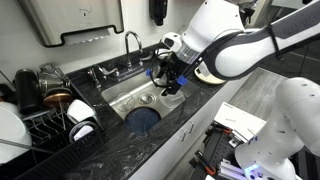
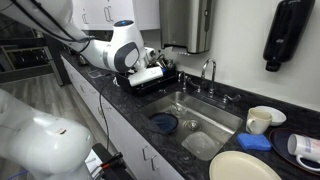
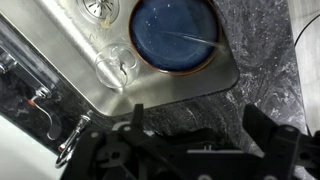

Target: Remove the silver fork from the glass in the sink and put it on the dishrack

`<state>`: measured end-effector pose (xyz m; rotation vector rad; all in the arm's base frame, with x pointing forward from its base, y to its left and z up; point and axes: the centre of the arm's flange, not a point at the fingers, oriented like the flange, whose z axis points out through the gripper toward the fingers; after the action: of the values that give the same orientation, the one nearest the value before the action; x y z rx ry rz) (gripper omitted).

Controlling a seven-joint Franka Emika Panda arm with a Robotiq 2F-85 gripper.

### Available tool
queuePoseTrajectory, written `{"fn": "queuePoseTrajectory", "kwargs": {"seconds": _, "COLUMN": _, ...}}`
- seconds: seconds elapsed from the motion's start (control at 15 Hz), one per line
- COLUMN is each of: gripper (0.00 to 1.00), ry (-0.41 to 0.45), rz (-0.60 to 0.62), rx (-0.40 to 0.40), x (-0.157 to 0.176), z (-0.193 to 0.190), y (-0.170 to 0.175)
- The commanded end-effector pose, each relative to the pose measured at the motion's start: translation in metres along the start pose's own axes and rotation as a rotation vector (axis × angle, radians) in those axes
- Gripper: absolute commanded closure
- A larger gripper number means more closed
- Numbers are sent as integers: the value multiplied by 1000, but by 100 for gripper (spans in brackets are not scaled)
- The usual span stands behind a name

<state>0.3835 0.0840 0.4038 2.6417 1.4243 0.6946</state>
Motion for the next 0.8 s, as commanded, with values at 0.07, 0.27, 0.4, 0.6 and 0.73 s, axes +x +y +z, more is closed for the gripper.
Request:
{"fn": "queuePoseTrajectory", "kwargs": {"seconds": 0.07, "gripper": 0, "ry": -7, "rz": -59, "rx": 6, "x": 2, "z": 8, "y": -3}}
{"fn": "queuePoseTrajectory", "kwargs": {"seconds": 0.27, "gripper": 0, "ry": -1, "rz": -54, "rx": 3, "x": 3, "z": 5, "y": -3}}
{"fn": "queuePoseTrajectory", "kwargs": {"seconds": 0.4, "gripper": 0, "ry": 1, "rz": -54, "rx": 2, "x": 3, "z": 5, "y": -2}}
{"fn": "queuePoseTrajectory", "kwargs": {"seconds": 0.6, "gripper": 0, "ry": 60, "rz": -174, "rx": -35, "x": 15, "z": 35, "y": -2}}
{"fn": "queuePoseTrajectory", "kwargs": {"seconds": 0.73, "gripper": 0, "ry": 90, "rz": -246, "rx": -108, "x": 26, "z": 52, "y": 3}}
